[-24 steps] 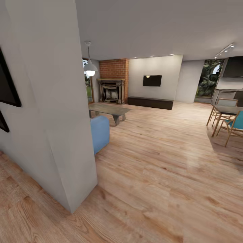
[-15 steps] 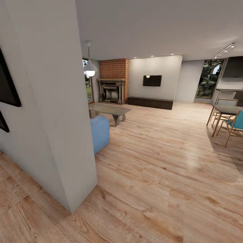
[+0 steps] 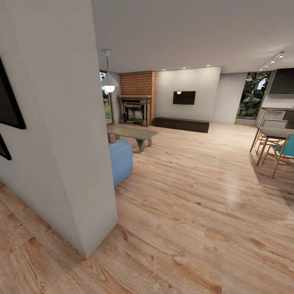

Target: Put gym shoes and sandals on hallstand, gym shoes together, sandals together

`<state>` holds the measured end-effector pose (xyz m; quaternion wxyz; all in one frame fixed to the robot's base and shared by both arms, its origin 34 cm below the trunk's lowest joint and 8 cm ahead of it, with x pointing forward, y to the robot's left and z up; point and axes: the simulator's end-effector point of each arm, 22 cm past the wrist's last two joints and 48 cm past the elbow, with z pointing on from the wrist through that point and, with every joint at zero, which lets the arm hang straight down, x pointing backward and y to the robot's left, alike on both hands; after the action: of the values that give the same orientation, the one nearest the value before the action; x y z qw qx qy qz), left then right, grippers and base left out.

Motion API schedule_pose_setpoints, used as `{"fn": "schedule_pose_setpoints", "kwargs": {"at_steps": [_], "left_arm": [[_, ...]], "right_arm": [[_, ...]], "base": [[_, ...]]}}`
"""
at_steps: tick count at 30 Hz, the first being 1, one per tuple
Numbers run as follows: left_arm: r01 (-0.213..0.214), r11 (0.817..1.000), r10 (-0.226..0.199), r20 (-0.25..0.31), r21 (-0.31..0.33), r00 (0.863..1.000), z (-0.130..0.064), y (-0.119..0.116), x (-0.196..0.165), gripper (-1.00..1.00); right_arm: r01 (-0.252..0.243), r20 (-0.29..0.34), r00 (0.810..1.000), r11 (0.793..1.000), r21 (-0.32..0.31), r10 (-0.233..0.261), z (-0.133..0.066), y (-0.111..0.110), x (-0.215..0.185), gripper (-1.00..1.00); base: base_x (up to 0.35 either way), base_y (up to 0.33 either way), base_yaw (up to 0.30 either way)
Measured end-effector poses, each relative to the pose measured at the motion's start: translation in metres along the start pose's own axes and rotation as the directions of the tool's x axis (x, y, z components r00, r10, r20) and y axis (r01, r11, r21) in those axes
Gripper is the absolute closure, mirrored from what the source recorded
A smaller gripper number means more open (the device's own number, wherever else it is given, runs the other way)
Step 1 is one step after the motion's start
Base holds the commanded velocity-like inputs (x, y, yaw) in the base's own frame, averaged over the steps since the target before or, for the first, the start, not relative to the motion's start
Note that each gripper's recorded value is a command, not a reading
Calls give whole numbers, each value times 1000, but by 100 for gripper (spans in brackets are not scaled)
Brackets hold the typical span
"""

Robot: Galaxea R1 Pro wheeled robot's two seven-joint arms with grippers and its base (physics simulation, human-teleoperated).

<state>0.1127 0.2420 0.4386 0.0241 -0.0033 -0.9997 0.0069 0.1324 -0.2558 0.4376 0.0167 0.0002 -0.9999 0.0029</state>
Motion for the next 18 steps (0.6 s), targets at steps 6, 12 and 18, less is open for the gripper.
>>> {"fn": "schedule_pose_setpoints", "kwargs": {"at_steps": [6,12,18], "left_arm": [[4,1000,-4,5,5,1000,0,-4,1,-100],[12,1000,-13,37,23,999,-1,-18,4,-100],[13,1000,-14,42,25,999,-1,-19,2,-100]], "right_arm": [[-1,-1,1000,1000,0,1,0,0,1,-100],[-4,48,999,1000,4,4,0,-3,-17,-100],[-3,104,995,999,39,-1,-2,-28,-44,-100]], "base": [[0,0,0],[0,0,0],[0,0,0]]}}
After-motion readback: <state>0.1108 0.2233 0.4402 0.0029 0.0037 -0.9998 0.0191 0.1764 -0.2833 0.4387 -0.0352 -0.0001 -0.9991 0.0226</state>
